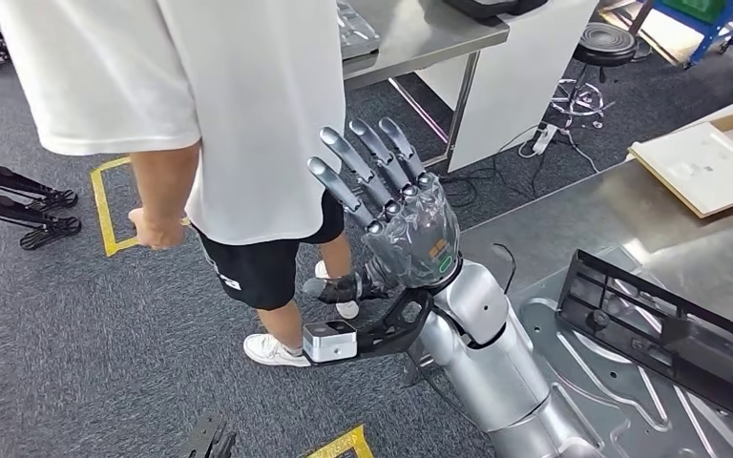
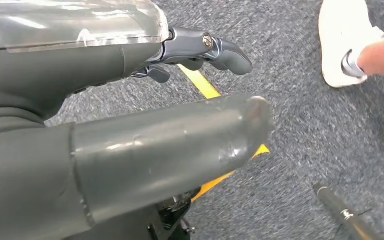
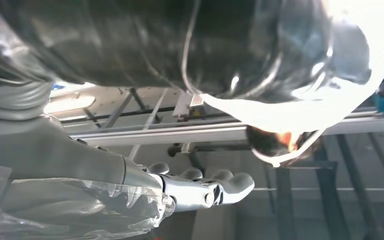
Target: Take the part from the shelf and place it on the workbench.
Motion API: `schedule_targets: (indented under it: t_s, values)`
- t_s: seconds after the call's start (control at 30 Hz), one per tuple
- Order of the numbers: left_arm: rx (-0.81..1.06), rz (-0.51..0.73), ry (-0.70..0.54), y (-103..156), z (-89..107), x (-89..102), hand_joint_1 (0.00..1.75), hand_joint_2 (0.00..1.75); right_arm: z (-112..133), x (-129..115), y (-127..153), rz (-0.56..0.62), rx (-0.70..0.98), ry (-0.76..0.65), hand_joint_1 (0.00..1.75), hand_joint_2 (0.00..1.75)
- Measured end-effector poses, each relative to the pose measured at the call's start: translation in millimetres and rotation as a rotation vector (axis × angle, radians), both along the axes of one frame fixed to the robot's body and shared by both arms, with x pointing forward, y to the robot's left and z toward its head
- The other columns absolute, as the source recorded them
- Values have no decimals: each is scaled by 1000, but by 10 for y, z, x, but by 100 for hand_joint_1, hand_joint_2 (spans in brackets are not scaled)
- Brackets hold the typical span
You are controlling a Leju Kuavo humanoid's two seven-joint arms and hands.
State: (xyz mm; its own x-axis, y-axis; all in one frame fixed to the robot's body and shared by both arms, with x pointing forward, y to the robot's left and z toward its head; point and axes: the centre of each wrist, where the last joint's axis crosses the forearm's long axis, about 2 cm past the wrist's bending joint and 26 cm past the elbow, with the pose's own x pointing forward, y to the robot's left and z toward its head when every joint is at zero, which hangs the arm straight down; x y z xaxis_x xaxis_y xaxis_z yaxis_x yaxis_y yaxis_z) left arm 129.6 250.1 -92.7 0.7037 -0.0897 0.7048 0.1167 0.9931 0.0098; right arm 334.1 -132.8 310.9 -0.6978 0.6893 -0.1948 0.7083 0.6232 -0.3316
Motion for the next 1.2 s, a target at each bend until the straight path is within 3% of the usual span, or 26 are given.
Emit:
schedule_targets:
  t_s: [1.2]
  values:
    - [-13, -31, 14, -105, 30, 71, 0, 0, 9, -29, -42, -50, 11, 0, 0, 0]
